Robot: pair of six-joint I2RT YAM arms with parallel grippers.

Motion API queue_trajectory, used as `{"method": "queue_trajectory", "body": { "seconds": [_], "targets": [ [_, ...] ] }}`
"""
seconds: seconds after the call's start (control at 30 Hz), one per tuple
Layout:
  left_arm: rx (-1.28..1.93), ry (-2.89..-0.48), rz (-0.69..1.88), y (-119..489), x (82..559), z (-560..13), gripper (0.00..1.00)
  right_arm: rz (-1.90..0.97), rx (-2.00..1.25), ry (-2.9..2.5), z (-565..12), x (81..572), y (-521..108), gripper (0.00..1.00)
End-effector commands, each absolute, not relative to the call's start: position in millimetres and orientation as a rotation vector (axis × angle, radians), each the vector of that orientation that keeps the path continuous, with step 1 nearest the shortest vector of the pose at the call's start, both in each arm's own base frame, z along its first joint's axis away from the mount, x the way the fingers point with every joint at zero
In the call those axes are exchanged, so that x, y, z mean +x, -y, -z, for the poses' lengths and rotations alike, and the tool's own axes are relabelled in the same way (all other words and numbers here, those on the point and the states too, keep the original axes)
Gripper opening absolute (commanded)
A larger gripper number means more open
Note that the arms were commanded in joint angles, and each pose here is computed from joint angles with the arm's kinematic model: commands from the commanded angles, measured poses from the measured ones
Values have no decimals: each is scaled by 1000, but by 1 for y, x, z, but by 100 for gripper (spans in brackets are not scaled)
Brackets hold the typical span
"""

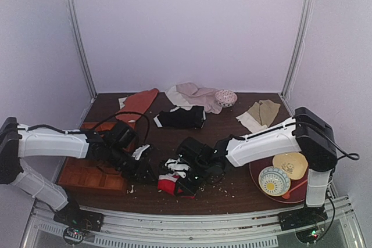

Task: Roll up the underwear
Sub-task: Roll the underwear at the center of the board.

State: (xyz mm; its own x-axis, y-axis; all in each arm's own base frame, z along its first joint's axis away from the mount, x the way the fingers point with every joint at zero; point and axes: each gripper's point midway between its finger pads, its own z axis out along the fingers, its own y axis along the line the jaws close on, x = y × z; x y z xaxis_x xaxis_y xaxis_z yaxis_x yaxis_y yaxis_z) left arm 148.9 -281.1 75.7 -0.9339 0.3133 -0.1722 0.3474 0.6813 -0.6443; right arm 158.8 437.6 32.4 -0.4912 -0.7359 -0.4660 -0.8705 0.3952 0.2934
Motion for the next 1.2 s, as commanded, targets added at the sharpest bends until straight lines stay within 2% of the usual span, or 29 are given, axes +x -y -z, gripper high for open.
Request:
{"method": "queue_trajectory", "body": {
  "seconds": [0.0,0.3,0.6,1.07,1.17],
  "targets": [
    [536,-2820,1097,280,153,-76,29,-925,-1325,-2728,12,145,-407,0],
    [519,-2810,1103,282,156,-70,31,-1235,-1122,-2914,19,148,-411,0],
    [491,-2728,1140,291,168,-66,42,-1359,-1003,-3054,23,144,-411,0],
    [518,-2647,1203,308,181,-50,43,-1304,-976,-3114,28,145,-405,0],
    [522,-2645,1223,312,181,-48,41,-1289,-977,-3118,29,145,-403,0]
  ]
}}
